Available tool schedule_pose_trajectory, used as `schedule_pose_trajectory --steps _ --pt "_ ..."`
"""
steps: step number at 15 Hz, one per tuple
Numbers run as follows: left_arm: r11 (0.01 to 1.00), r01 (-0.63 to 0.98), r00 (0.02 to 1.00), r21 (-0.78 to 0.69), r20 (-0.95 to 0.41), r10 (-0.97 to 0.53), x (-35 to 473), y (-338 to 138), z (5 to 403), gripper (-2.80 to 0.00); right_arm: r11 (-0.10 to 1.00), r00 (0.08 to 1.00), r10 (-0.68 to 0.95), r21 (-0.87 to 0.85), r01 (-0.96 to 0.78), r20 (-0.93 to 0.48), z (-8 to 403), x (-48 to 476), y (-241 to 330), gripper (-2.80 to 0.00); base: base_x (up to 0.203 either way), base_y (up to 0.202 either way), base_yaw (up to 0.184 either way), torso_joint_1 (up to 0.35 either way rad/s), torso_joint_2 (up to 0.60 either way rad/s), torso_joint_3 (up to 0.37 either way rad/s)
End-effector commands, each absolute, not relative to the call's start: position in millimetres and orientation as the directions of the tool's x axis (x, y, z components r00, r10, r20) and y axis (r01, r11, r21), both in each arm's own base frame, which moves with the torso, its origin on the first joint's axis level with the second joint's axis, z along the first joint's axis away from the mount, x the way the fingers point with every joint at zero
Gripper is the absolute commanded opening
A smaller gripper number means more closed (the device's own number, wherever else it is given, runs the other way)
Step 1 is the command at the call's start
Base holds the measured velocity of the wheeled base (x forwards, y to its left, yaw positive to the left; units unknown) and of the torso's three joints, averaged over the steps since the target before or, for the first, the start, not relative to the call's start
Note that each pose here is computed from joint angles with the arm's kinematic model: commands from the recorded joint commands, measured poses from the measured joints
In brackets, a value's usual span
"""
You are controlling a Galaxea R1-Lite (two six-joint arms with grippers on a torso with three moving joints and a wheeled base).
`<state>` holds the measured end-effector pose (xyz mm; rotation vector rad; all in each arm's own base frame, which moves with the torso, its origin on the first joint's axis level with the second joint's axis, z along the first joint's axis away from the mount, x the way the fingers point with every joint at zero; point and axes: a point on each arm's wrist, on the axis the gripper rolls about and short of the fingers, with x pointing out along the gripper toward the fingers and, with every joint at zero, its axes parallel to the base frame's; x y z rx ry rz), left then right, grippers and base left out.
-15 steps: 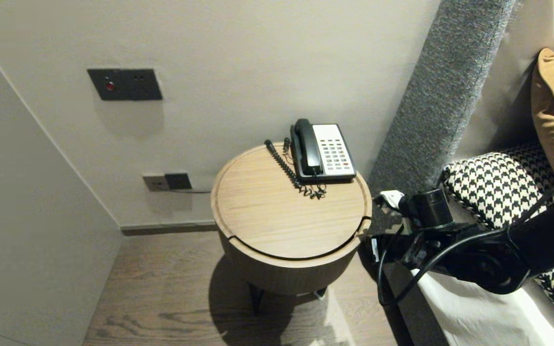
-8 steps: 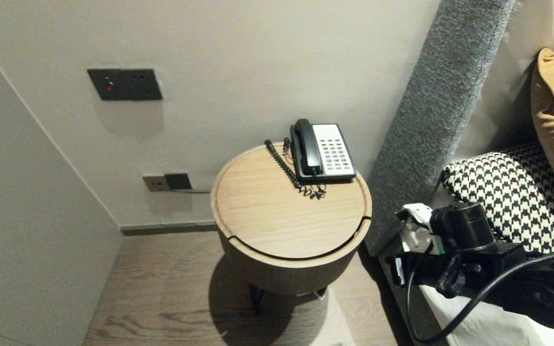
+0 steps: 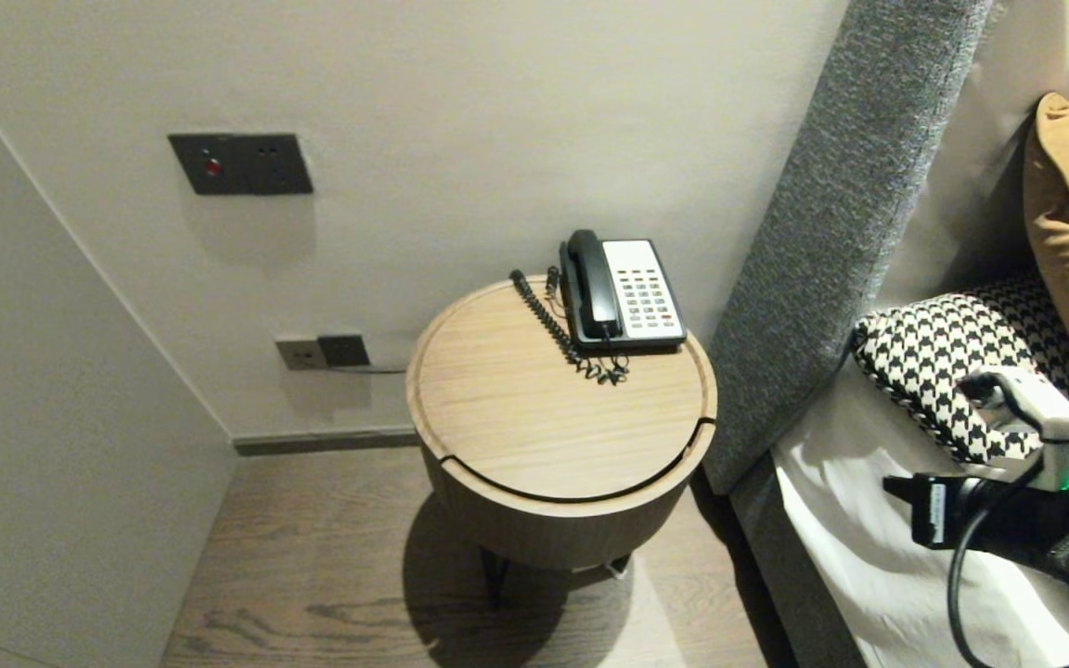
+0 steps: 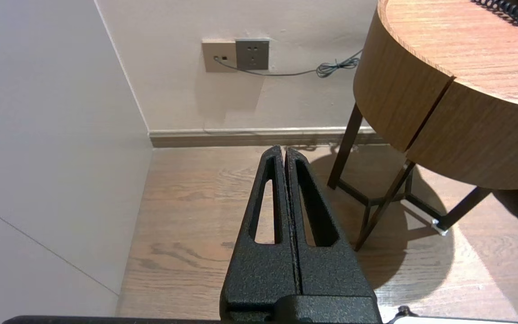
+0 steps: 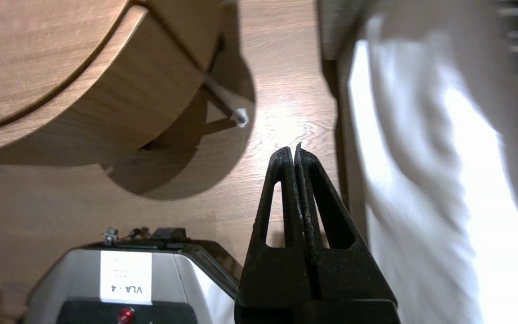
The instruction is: Open the nightstand drawer
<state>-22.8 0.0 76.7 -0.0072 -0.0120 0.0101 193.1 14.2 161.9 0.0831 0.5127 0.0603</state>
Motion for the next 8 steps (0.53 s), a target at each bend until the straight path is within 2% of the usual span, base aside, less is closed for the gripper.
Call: schedule_pose_trajectory --steps 1,5,8 --pt "1.000 -0.012 1.000 -0.008 0.012 0.012 -23 0 77 -2.80 0.994 0.928 0.029 0.107 0.012 -0.372 192 160 -2 -2.80 0.000 0.000 0.000 0.000 0.00 0.000" --pt "1.000 -0.011 1.000 -0.008 0.011 0.011 -23 0 77 -2.80 0.996 0.964 -0.026 0.079 0.048 -0.266 204 117 -13 -2.80 0.000 0.000 0.000 0.000 0.00 0.000" --pt "1.000 -0.011 1.000 -0.008 0.011 0.012 -23 0 77 -2.80 0.998 0.975 0.001 0.066 0.014 -0.223 185 76 -10 -2.80 0.000 0.000 0.000 0.000 0.00 0.000"
